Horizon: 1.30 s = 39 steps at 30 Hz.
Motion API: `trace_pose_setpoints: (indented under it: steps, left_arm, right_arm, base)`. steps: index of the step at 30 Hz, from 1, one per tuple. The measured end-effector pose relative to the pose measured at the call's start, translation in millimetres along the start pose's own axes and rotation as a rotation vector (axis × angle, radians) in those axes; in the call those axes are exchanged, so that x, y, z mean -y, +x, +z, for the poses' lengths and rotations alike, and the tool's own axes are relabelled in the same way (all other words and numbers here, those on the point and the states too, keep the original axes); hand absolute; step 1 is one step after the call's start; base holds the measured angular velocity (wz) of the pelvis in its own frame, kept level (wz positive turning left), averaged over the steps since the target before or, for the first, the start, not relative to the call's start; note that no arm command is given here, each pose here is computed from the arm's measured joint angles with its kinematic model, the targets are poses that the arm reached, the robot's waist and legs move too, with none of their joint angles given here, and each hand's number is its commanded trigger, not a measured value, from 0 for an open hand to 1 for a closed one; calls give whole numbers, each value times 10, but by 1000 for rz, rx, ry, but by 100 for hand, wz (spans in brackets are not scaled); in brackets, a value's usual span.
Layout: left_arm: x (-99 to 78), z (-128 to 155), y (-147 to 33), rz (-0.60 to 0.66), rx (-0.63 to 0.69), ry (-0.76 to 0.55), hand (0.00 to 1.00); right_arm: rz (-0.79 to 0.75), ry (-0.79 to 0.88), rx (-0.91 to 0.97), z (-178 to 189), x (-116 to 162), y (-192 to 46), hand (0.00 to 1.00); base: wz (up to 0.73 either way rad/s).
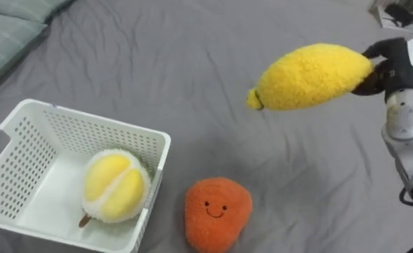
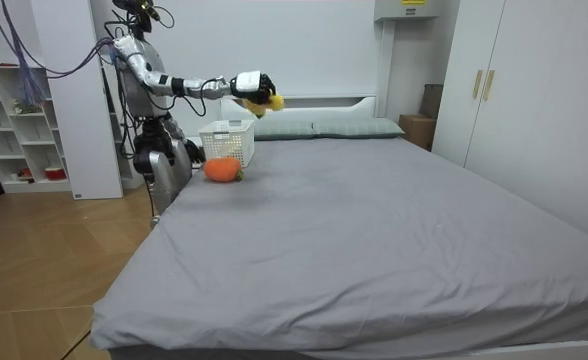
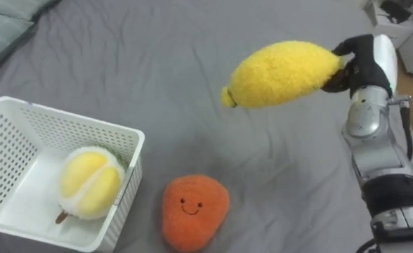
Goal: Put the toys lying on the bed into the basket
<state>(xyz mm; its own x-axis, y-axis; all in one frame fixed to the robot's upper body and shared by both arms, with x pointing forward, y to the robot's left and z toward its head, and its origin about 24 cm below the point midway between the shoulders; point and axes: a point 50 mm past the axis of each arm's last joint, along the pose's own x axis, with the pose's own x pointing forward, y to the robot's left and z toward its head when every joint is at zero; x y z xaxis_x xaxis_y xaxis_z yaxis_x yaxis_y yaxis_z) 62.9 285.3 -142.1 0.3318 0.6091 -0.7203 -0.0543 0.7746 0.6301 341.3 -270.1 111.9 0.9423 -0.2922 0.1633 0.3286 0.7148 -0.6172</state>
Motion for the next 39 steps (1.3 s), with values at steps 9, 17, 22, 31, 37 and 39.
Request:
trace_pose_setpoints:
  steps: [9,17,22,31,37,39]
  left_arm:
    - [115,-17,-69,-27,8,-17,0]
    - [112,-51,-96,-28,44,108,0]
    - [120,-19,-87,-47,52,134,0]
    - [119,-109,-104,-47,21,149,0]
    - [119,-162,-120,-46,8,175,0]
    - [124,-150,-118,-47,6,172,0]
  right_arm:
    - [23,55,255,524,6,-176,100]
    - [74,12,349,757,-70,-251,100]
    - [101,2,383,827,-145,-331,100]
    - [175,-3,396,875,-373,-416,100]
    - [193,-25,405,900,-468,-454,100]
    - [207,-34,411,921,-534,-482,100]
  base:
    - [1]
    - [1]
    - [14]
    - [11]
    - [12]
    - [22]
